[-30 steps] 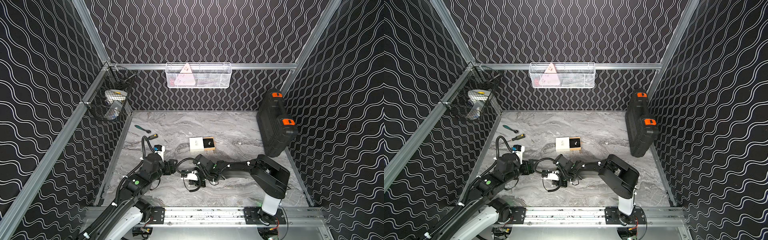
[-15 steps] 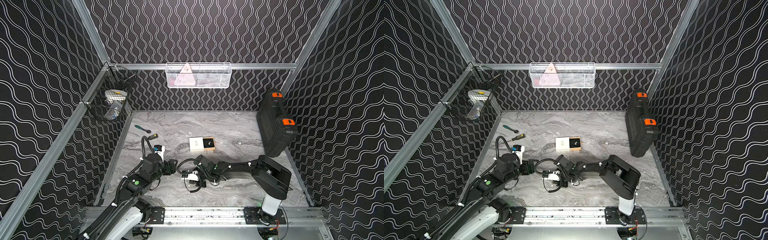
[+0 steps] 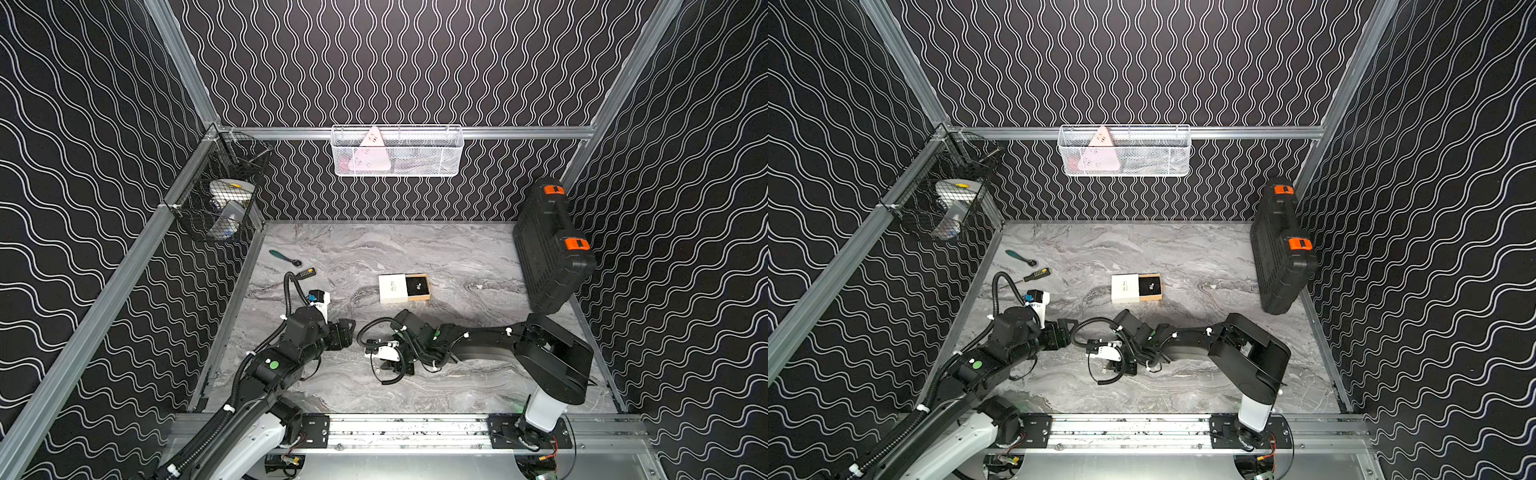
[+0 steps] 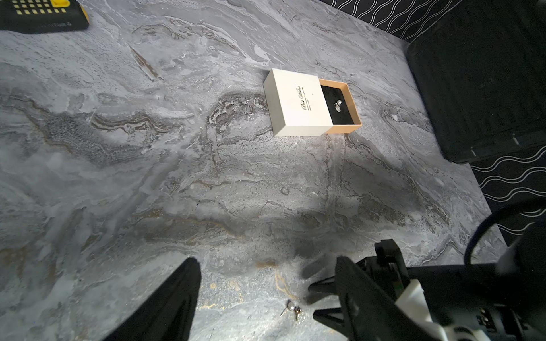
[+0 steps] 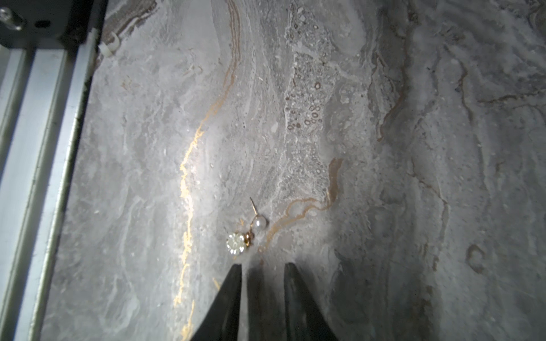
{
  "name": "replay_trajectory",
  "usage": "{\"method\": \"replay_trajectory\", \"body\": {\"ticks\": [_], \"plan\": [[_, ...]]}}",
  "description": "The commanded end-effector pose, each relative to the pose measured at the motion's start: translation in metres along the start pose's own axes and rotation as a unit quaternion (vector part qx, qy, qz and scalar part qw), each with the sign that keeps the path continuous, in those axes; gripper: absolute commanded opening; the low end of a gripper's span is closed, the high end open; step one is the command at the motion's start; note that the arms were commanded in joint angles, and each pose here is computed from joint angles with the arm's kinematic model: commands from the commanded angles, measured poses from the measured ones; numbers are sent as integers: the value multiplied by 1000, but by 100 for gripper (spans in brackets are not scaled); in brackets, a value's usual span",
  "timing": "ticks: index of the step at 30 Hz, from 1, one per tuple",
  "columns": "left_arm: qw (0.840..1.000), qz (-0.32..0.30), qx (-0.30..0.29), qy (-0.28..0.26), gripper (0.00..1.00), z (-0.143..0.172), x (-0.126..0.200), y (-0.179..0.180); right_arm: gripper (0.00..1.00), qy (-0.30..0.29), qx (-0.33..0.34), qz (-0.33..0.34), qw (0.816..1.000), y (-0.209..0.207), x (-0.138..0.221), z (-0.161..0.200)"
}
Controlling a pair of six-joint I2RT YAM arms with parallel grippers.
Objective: Place the earrings into the drawer-style jewelry box
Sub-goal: Pick up the earring from the center of the board.
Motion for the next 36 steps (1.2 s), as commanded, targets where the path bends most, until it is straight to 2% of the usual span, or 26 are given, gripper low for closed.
{"method": "replay_trajectory", "body": {"ticks": [1,8,24,30,36], "plan": [[1000,2,-4,-15,77,-6,0,-1,33,-8,5,-8,1000,5,-1,-9],[1000,4,-5,-17,77,-7,1,-2,38,1,8,-6,1000,8,-13,-12],[1000,5,-5,-22,77,-8,3,-2,39,9,10,5,1000,3,-21,-9],[1000,6,-6,-20,77,-7,3,-2,36,10,10,4,1000,3,-23,-8],[1000,6,-5,-23,78,-8,4,-2,29,13,10,2,1000,3,-25,-6]]}}
Point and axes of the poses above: each gripper's point midway between its finger pads, its own x axis back along the fingers, its own y axis along the line the jaws close on, z = x × y, the point moved 2 cm from there along x, back along the fingers, and after that the axes turned 15 degrees about -x, right-handed, at the moved point
